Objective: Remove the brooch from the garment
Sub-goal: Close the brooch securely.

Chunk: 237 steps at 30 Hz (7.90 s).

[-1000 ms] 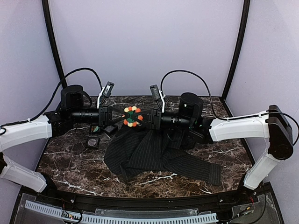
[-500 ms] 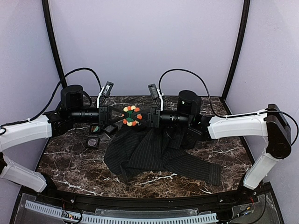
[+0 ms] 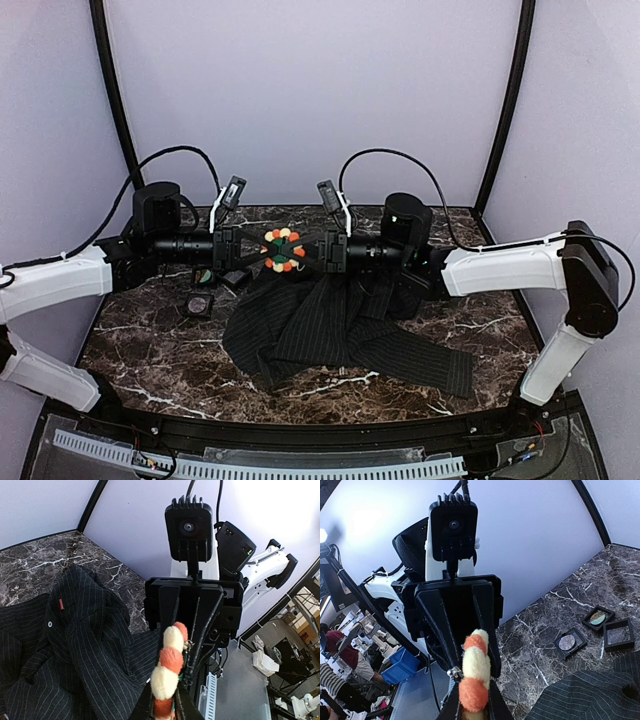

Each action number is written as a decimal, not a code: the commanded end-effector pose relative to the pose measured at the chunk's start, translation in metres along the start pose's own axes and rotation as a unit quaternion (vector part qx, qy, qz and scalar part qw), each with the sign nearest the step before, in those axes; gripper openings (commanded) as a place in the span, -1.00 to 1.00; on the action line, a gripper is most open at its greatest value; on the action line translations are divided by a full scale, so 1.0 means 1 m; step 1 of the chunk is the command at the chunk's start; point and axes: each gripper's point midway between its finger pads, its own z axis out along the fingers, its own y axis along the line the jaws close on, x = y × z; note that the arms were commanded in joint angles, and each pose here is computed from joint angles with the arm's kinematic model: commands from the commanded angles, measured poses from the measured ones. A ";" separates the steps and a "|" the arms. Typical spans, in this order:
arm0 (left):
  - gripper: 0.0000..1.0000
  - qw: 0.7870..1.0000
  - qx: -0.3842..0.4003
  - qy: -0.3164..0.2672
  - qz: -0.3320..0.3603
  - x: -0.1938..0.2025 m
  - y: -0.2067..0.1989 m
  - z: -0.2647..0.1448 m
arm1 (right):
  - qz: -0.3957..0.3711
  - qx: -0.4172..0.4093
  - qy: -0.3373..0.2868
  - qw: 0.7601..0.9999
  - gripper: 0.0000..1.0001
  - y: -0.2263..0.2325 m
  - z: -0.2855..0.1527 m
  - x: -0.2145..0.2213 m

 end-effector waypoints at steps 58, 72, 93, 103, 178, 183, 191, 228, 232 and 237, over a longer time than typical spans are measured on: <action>-0.66 0.996 0.082 0.017 -0.005 0.002 -0.028 0.004 | -0.045 -0.077 0.007 0.996 -1.00 0.028 -0.021 -0.002; -0.41 0.997 0.078 0.016 -0.004 0.002 -0.027 0.005 | -0.038 -0.080 0.013 0.996 -1.00 0.027 -0.019 -0.001; -0.16 0.997 0.074 0.009 -0.003 0.000 -0.027 0.003 | -0.024 -0.083 0.032 0.996 -1.00 0.022 -0.016 0.011; -0.45 0.997 0.079 0.009 -0.004 0.000 -0.028 0.003 | -0.021 -0.082 0.034 0.996 -1.00 0.020 -0.015 0.011; -0.98 0.993 0.115 0.015 -0.005 0.002 -0.038 0.004 | -0.099 -0.042 0.041 0.993 0.01 0.036 -0.002 0.008; -0.98 0.993 0.116 0.015 -0.004 0.003 -0.039 0.004 | -0.096 -0.044 0.031 0.994 -0.06 0.035 -0.002 0.004; -0.98 0.993 0.118 0.017 -0.003 0.004 -0.040 0.004 | -0.087 -0.046 0.023 0.995 -0.18 0.032 0.001 0.002; -0.98 0.993 0.113 0.012 0.002 0.003 -0.041 0.003 | -0.065 0.000 -0.020 0.998 -0.64 0.018 -0.011 -0.011; -0.98 0.994 0.110 0.009 0.005 0.003 -0.042 0.002 | -0.057 0.006 -0.025 0.998 -0.67 0.015 -0.014 -0.011; -0.98 0.994 0.106 0.005 0.007 0.001 -0.042 0.001 | -0.050 0.014 -0.030 0.998 -0.68 0.010 -0.017 -0.011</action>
